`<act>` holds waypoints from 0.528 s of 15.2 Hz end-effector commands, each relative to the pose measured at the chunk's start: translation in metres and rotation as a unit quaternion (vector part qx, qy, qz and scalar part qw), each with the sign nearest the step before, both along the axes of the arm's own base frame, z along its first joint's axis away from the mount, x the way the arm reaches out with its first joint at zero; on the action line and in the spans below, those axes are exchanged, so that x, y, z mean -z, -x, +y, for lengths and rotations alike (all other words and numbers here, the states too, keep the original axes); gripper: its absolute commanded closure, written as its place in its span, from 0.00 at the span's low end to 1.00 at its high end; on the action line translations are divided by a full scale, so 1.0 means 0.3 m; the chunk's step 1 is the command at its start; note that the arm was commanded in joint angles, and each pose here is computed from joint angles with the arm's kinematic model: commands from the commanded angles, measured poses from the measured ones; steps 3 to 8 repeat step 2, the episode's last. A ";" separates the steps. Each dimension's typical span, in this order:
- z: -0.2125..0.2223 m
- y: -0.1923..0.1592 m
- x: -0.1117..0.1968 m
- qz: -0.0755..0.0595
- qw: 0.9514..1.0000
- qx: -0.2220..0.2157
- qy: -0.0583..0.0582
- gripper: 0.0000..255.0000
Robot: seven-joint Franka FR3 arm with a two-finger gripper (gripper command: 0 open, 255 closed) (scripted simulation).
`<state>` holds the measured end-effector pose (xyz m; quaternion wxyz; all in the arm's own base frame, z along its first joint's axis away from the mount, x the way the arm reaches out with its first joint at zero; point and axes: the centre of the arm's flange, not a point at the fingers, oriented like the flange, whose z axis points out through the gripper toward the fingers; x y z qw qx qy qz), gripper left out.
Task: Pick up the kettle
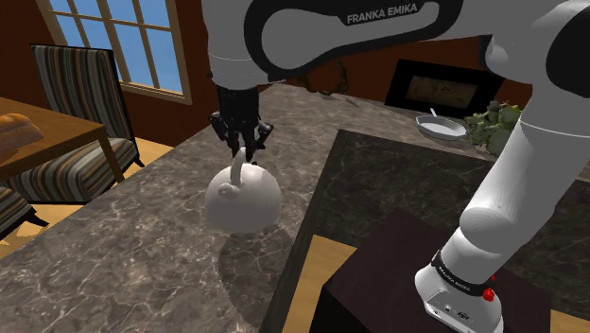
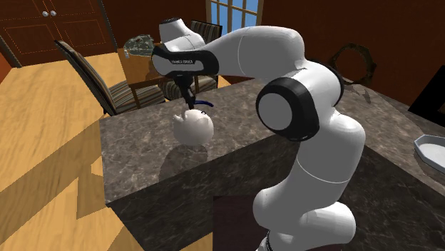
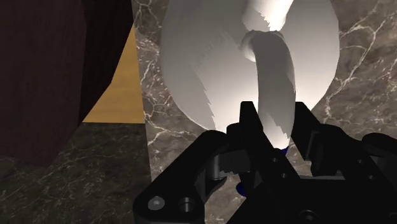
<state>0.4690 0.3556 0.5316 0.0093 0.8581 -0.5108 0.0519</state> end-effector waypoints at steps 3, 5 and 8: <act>-0.003 -0.001 -0.021 -0.001 1.000 0.000 0.000 1.00; -0.003 -0.001 -0.021 -0.001 1.000 0.000 0.000 1.00; -0.003 -0.001 -0.021 -0.001 1.000 0.000 0.000 1.00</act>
